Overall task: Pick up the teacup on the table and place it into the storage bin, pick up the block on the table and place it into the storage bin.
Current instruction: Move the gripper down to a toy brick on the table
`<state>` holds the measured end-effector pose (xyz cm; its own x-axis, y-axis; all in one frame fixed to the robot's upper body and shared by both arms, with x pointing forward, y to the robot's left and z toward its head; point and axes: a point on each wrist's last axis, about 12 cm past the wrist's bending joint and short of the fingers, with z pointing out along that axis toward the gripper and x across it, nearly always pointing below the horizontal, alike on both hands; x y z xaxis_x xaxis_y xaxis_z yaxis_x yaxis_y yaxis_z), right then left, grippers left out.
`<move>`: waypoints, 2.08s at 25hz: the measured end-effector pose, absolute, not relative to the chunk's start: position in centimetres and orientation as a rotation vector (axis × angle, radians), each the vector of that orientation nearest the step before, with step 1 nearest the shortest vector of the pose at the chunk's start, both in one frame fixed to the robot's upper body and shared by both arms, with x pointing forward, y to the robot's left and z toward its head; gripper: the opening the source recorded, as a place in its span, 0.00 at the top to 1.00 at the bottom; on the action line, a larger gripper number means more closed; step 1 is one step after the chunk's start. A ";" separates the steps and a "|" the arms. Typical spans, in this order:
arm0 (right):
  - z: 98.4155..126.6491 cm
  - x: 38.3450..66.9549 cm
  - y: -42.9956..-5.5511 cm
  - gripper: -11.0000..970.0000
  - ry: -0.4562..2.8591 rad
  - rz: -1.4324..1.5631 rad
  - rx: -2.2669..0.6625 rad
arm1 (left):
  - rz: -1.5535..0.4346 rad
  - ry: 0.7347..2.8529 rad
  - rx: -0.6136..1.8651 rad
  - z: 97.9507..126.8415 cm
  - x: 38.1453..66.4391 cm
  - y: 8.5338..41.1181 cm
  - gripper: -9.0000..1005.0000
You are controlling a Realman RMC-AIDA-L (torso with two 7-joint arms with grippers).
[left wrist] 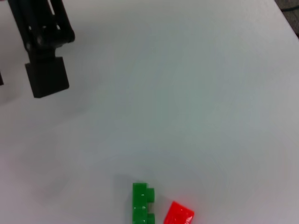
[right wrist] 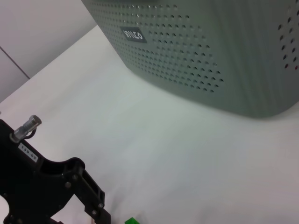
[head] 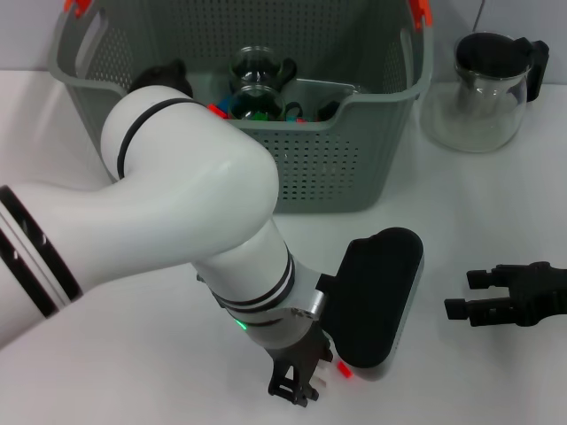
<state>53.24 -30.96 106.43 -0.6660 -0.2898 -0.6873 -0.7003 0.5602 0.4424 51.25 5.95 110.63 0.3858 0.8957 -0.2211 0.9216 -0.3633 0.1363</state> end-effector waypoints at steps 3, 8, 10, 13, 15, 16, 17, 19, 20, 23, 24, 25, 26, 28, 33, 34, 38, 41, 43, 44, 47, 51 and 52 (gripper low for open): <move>106.5 53.3 -31.0 0.06 2.241 0.973 -0.793 | -0.159 1.612 2.404 110.6 51.3 5.9 0.51; 106.5 53.3 -31.0 0.06 2.241 0.971 -0.793 | -0.152 1.632 2.381 110.9 51.5 5.5 0.63; 106.5 53.3 -31.0 0.06 2.241 0.969 -0.792 | -0.148 1.633 2.383 110.9 51.6 5.5 0.71; 106.5 53.2 -31.1 0.06 2.242 0.967 -0.791 | -0.145 1.632 2.389 111.0 51.6 5.5 0.80; 106.4 53.2 -31.1 0.06 2.243 0.966 -0.790 | -0.153 1.629 2.386 111.3 51.5 5.5 0.85; 106.4 53.2 -31.1 0.06 2.244 0.965 -0.789 | -0.153 1.629 2.386 111.3 51.5 5.5 0.86; 106.4 53.2 -31.2 0.06 2.243 0.964 -0.789 | -0.169 1.633 2.370 111.9 51.4 5.5 0.86; 106.5 53.2 -31.2 0.06 2.243 0.963 -0.789 | -0.228 1.678 2.280 113.9 51.8 6.3 0.87; 106.5 53.2 -31.2 0.06 2.243 0.962 -0.789 | -0.251 1.696 2.246 114.4 52.0 6.7 0.88; 106.6 53.3 -31.2 0.06 2.241 0.959 -0.791 | -0.319 1.777 2.055 116.8 53.6 8.8 0.89; 106.6 53.3 -31.2 0.06 2.241 0.959 -0.793 | -0.338 1.800 2.020 117.2 53.9 9.5 0.90; 106.6 53.4 -31.2 0.06 2.240 0.959 -0.794 | -0.347 1.815 2.003 117.3 54.1 10.0 0.91; 106.7 53.5 -31.2 0.06 2.240 0.959 -0.794 | -0.357 1.826 2.004 117.3 54.1 10.4 0.92; 106.8 53.6 -31.1 0.06 2.238 0.960 -0.797 | -0.357 1.845 2.029 116.8 53.9 10.6 0.94; 107.0 53.9 -30.9 0.06 2.232 0.957 -0.806 | -0.341 1.853 2.104 115.4 53.2 9.8 0.93; 107.1 54.0 -30.9 0.06 2.231 0.956 -0.807 | -0.334 1.850 2.125 115.0 53.1 9.5 0.93; 107.1 54.1 -30.8 0.06 2.229 0.954 -0.811 | -0.284 1.845 2.194 113.9 52.9 8.5 0.76; 107.2 54.2 -30.7 0.06 2.228 0.952 -0.816 | -0.201 1.851 2.263 112.5 53.1 7.4 0.65; 107.2 54.2 -30.7 0.06 2.228 0.952 -0.816 | -0.176 1.863 2.282 112.1 53.2 7.0 0.58; 107.2 54.2 -30.7 0.06 2.227 0.952 -0.816 | -0.169 1.869 2.288 112.0 53.3 6.9 0.54; 107.2 54.2 -30.7 0.06 2.226 0.951 -0.816 | -0.155 1.873 2.315 111.7 53.2 6.6 0.48; 107.2 54.2 -30.7 0.06 2.226 0.953 -0.816 | -0.159 1.866 2.328 111.7 53.0 6.3 0.42; 107.2 54.2 -30.7 0.06 2.226 0.953 -0.815 | -0.162 1.866 2.329 111.8 52.9 6.2 0.41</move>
